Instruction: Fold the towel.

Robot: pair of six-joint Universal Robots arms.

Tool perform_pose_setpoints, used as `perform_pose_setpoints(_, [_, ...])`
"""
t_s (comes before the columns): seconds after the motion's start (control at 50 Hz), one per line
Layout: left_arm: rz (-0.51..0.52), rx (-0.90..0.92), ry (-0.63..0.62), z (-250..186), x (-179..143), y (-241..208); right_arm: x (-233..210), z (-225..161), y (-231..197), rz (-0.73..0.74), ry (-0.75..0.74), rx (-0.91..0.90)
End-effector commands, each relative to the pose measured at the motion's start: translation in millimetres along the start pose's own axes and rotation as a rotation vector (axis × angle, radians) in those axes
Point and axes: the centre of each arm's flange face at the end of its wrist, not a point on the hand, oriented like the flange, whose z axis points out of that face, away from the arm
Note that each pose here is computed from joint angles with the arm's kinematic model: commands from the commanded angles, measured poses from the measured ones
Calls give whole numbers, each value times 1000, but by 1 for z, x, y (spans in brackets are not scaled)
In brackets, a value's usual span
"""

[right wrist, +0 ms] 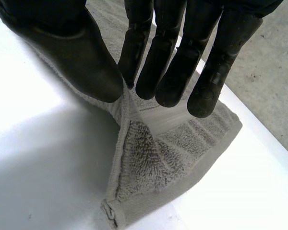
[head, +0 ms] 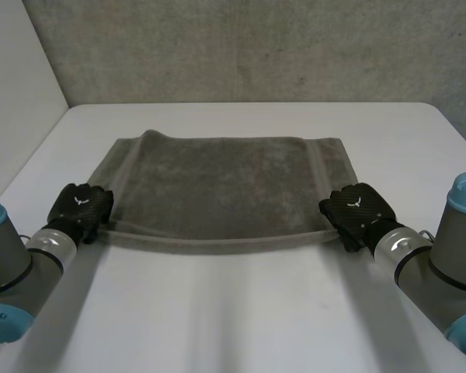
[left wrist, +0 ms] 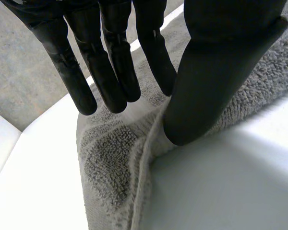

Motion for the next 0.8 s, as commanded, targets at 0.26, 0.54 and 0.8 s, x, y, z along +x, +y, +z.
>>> perform_pose_setpoints(0.26, [-4,-33,27,-6,8,6,8,3,2,6,21,-6])
perform_pose_setpoints(0.54, [-4,-29,18,7,3,12,17,7,13,30,27,-89])
perform_pose_setpoints(0.8, [-6,-33,20,7,3,14,22,10,19,49,38,-114])
